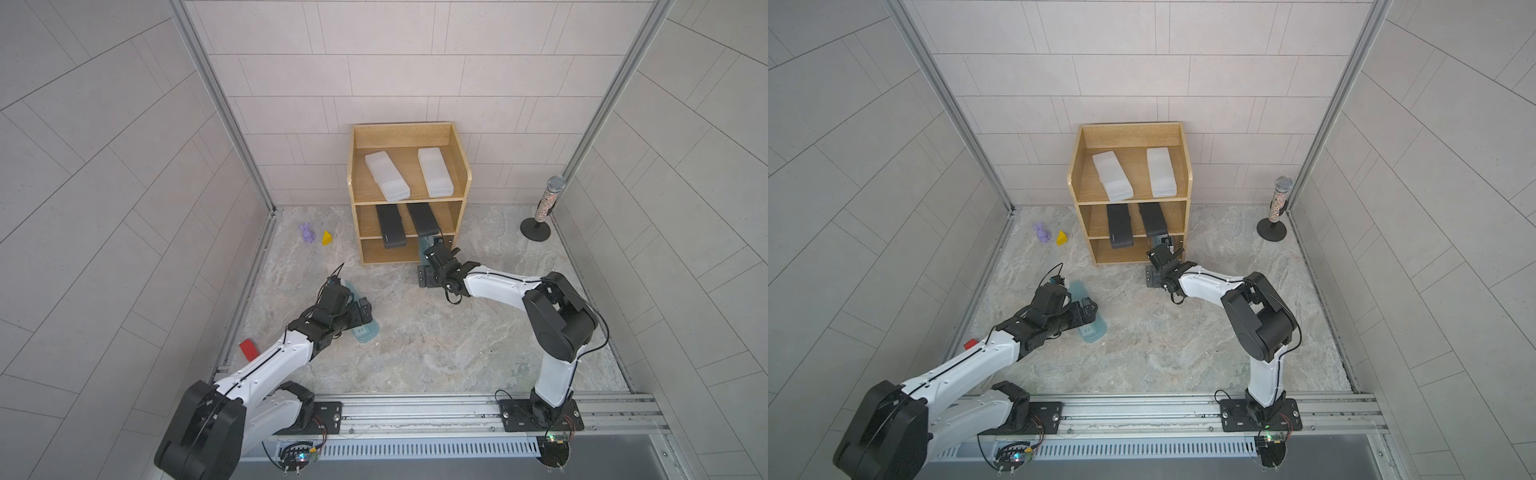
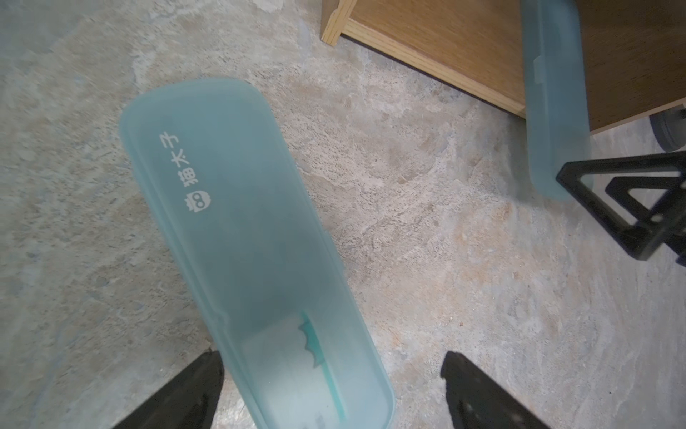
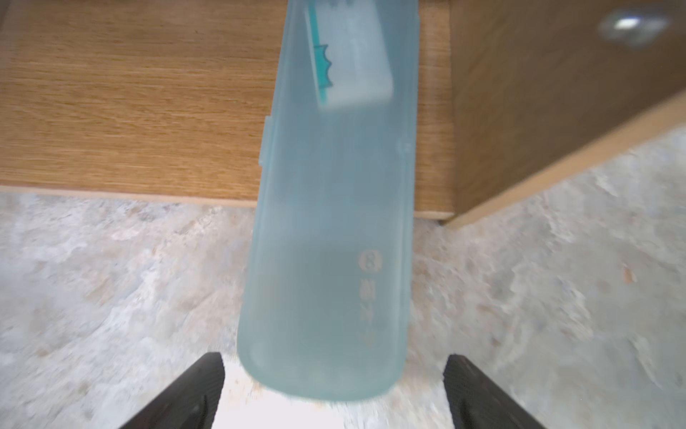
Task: Place the pencil cases on the shelf according to color
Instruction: Place the pencil case on the shelf, then move the pencil case to the center of the board, then pick up the pencil case from the center of the board.
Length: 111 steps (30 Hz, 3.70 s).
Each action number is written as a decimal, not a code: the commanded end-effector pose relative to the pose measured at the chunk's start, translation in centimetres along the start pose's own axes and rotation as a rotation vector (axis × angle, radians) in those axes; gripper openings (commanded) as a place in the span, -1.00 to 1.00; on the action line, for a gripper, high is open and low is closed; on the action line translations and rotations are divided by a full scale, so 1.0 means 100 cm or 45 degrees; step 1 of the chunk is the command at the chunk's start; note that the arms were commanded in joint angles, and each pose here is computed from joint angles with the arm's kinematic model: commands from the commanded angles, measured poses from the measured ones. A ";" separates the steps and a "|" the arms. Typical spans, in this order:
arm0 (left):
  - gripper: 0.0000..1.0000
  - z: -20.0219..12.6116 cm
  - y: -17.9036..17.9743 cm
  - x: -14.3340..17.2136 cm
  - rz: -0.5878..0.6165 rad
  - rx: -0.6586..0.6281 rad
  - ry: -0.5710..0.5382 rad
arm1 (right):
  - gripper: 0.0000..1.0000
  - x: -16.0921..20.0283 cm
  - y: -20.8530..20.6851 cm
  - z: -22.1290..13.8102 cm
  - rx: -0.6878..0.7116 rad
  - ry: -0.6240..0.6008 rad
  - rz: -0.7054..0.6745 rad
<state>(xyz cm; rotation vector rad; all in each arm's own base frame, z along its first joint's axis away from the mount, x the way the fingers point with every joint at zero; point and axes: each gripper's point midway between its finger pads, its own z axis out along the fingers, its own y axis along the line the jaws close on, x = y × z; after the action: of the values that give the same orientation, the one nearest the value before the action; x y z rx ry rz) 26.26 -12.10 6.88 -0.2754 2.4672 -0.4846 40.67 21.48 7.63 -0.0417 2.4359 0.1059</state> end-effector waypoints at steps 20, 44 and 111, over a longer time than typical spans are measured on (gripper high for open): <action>0.99 -0.011 0.027 -0.018 -0.094 -0.171 -0.024 | -0.03 0.048 0.022 -0.015 -0.249 0.063 0.029; 0.99 0.052 0.026 -0.029 -0.108 -0.069 0.046 | 0.13 0.041 0.015 -0.032 -0.305 -0.030 -0.015; 0.99 -0.051 0.113 -0.023 -0.363 -0.324 -0.313 | 0.94 0.185 0.191 -0.028 -0.047 0.215 -0.288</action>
<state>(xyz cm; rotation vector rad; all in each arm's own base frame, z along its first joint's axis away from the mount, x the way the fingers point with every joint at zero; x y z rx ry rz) 24.57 -0.05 7.89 -0.7502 2.2443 -0.2551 24.99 42.94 2.55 -0.3485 2.5098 0.1937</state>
